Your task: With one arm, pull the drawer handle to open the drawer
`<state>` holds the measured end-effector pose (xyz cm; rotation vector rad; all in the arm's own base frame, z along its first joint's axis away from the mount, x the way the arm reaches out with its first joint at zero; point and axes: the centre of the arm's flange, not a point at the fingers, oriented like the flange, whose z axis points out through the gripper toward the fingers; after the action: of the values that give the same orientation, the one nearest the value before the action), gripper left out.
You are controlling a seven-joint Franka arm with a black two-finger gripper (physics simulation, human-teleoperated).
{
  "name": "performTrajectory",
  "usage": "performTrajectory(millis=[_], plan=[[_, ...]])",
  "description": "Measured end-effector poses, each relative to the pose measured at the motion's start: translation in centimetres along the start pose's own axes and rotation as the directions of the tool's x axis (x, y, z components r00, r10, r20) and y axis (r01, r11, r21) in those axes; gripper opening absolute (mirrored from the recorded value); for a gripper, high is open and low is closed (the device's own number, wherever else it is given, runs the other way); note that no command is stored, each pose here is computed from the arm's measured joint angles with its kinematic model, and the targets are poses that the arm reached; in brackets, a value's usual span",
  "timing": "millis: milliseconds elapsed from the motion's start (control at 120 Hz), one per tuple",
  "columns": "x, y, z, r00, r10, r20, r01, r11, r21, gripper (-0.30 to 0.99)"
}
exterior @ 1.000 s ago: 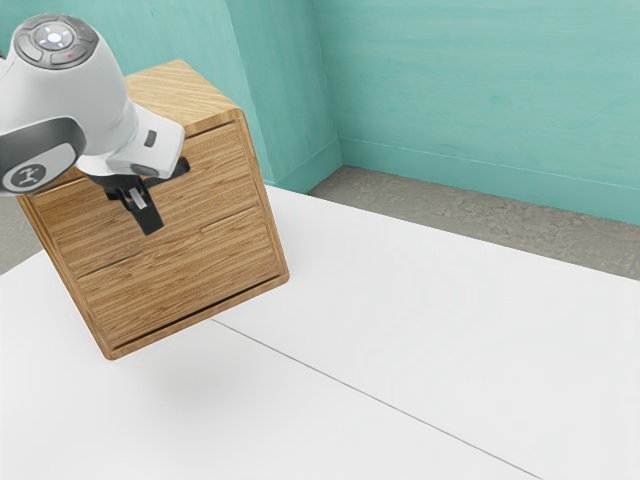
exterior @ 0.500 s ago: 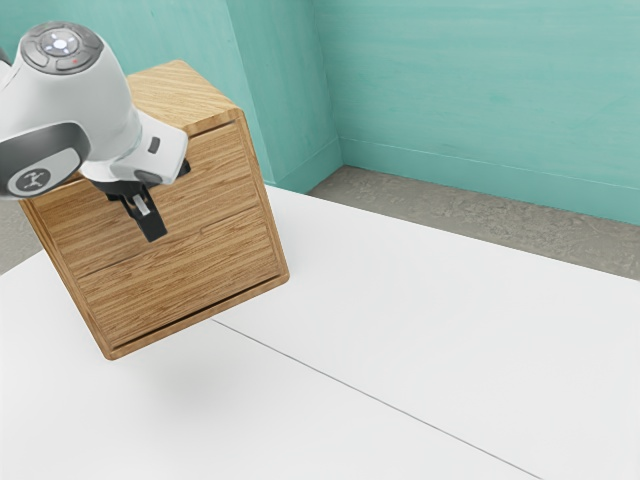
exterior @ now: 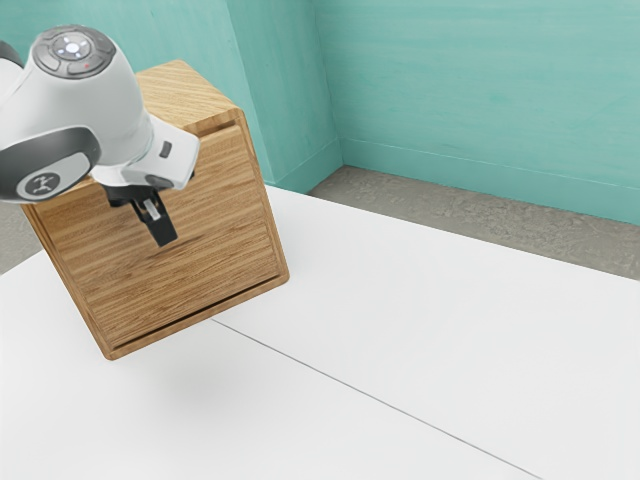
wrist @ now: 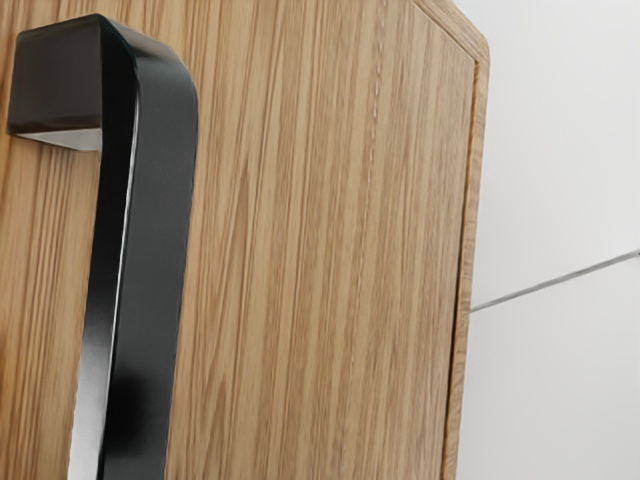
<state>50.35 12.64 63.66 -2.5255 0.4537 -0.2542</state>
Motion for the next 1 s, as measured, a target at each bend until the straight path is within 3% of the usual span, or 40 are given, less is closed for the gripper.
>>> performTrajectory(millis=[450, 1000], plan=[[1.2, 2.7, -0.9, 0.999, 0.031, 0.008, -0.031, 0.999, 0.023, 0.69], [0.1, 7.1, -3.8, 0.999, 0.048, -0.004, -0.048, 0.997, 0.067, 0.69]])
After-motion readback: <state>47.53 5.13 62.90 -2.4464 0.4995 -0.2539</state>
